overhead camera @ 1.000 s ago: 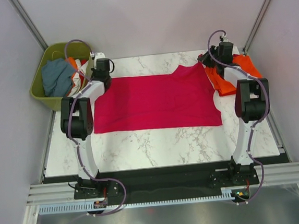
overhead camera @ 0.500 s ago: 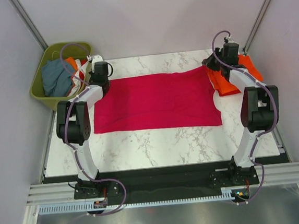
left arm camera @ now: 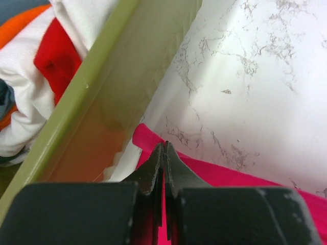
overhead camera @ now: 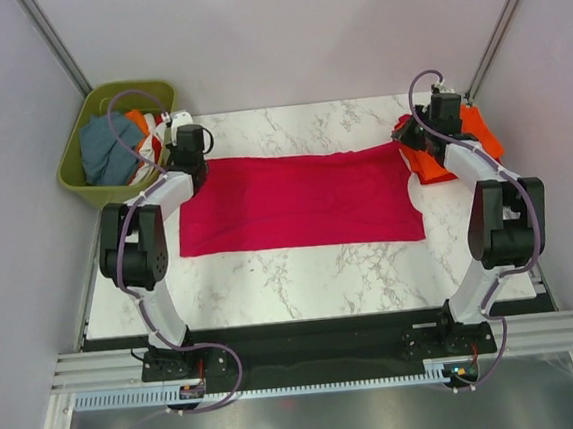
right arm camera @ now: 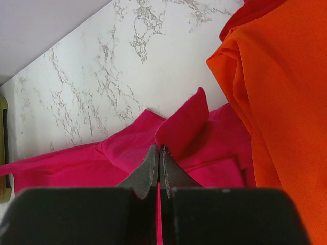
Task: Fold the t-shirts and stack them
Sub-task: Fold the tshirt
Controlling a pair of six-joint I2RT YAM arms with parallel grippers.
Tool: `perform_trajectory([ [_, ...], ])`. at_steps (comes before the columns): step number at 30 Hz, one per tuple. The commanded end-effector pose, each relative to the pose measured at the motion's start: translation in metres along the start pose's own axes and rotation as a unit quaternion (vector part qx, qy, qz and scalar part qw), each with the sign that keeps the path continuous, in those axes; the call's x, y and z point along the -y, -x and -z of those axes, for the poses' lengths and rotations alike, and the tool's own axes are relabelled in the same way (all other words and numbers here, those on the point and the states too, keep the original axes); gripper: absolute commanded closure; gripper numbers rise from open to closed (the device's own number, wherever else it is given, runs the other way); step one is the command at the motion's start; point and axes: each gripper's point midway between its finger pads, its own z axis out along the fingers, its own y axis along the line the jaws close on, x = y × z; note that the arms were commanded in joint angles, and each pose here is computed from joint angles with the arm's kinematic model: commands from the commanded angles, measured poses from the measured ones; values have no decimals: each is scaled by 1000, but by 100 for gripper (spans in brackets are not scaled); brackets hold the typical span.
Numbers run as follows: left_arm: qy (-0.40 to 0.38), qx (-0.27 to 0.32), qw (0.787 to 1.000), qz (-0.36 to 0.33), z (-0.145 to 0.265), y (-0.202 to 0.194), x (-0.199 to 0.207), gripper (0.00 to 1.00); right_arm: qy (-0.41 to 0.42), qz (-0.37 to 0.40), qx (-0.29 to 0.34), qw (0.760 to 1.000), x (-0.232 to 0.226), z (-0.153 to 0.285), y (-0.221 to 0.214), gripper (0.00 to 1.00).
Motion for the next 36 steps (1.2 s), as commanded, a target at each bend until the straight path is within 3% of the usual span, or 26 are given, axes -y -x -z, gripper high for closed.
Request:
perform_trajectory([
  [1,3,44,998,40,11,27,-8,98,5,16,25,1000,-9,22,16,100],
  [24,-33,51,996,60,39,-3,-12,98,-28,22,26,999,6,69,-8,100],
  [36,-36,66,994,73,57,2,-19,98,-24,17,29,999,6,84,-15,100],
])
